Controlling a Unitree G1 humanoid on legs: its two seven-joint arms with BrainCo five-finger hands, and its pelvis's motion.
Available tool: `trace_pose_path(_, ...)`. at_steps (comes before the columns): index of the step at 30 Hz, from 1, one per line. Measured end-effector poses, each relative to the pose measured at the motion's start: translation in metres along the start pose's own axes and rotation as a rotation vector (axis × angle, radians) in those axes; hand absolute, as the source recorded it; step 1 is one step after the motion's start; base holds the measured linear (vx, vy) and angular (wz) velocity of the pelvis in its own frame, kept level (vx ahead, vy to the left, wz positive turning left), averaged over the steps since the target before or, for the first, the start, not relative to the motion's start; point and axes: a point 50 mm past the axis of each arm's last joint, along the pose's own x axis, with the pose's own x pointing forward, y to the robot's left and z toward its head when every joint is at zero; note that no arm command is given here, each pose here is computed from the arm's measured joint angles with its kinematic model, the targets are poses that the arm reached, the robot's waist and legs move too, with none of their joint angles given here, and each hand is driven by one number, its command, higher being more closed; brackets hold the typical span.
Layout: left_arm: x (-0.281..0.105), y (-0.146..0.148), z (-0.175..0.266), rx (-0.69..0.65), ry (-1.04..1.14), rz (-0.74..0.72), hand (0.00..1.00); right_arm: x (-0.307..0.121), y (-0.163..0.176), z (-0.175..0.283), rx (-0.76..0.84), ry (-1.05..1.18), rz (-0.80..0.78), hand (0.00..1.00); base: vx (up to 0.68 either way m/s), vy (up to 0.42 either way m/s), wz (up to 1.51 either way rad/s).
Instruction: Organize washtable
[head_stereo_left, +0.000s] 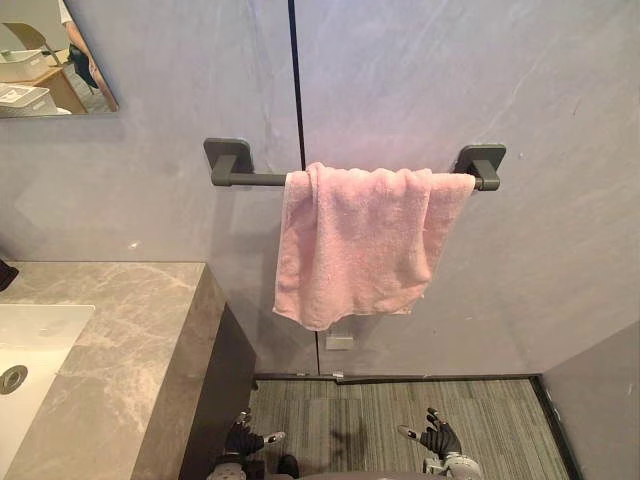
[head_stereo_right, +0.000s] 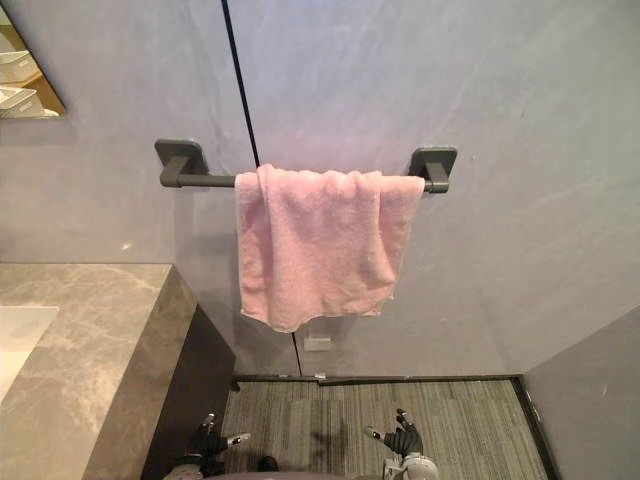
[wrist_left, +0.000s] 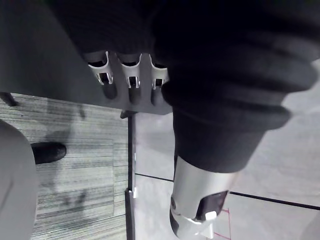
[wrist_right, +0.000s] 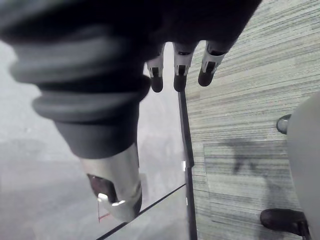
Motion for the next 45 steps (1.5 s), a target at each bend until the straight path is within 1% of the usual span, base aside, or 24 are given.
trace_pose_path(24,0.004,0.0,0.0,0.006,0.037,-0.001,0.0,0.006,0.0,0.0,-0.008,0.048,-0.015,0.0,-0.01,-0.006,-0.03)
trace_pose_path(30,0.008,0.005,0.012,-0.014,0.002,0.019,0.0,0.008,0.002,0.012,-0.026,-0.001,-0.002,0.0,-0.03,-0.033,-0.23)
trace_pose_path(34,0.009,0.003,0.02,-0.022,-0.025,0.016,0.0,0.002,0.0,0.01,-0.018,-0.029,-0.007,0.0,0.05,-0.143,0.92)
trace_pose_path(37,0.01,0.005,0.027,-0.053,-0.062,0.028,0.0,0.002,0.007,0.015,-0.014,-0.043,0.011,0.0,0.0,-0.371,0.7)
trace_pose_path(39,0.009,0.003,0.026,-0.067,-0.06,0.026,0.0,0.005,0.013,0.023,-0.038,-0.062,0.033,0.0,-0.11,-0.474,0.23)
trace_pose_path(41,0.008,-0.011,0.026,-0.1,-0.053,0.0,0.0,0.01,0.009,0.037,-0.054,-0.098,0.029,0.0,-0.21,-0.428,-0.04)
trace_pose_path(45,0.008,-0.03,0.033,-0.106,-0.065,-0.041,0.0,0.01,0.003,0.031,-0.041,-0.069,0.014,0.0,-0.28,-0.331,1.21)
